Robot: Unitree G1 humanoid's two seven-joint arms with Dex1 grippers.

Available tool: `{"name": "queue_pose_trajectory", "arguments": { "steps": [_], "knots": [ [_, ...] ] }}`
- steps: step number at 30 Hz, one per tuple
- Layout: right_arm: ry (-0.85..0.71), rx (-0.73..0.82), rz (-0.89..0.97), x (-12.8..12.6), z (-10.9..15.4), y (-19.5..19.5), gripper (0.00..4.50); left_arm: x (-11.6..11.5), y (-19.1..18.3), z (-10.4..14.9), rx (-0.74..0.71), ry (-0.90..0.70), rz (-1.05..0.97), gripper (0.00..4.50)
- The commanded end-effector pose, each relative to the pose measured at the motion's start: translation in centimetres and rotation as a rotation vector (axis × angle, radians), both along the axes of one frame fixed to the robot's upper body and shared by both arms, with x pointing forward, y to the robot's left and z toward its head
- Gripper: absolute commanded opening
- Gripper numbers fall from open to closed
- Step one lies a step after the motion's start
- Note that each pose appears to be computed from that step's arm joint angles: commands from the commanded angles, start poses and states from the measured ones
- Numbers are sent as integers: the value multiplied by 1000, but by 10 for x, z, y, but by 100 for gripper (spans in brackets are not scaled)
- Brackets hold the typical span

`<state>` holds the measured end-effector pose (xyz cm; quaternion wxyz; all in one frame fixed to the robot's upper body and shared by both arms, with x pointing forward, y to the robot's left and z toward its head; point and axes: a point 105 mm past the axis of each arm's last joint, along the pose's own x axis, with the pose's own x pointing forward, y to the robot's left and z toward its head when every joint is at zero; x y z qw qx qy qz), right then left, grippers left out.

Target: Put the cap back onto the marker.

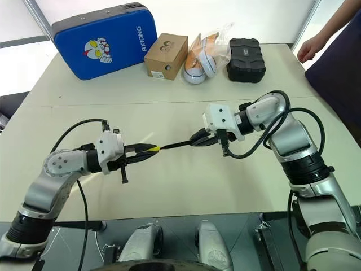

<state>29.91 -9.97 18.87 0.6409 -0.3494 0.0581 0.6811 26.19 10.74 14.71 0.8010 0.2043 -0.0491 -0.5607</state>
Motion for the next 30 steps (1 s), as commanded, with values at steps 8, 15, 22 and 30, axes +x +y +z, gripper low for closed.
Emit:
{"name": "queue_pose_trajectory", "arguments": {
  "steps": [8, 15, 22, 30],
  "knots": [
    [-11, 26, 128, -11, 7, 17, 3, -11, -10, 13, -35, -76, -78, 0],
    [12, 25, 149, -18, 4, 19, 3, -6, -11, 17, -51, -96, -50, 0],
    [18, 28, 157, -22, 2, 21, 3, -3, -14, 21, -65, -111, -40, 0],
    [-5, 14, 213, -30, 3, 28, 3, -2, -19, 20, -62, -96, -61, 0]
  ]
}}
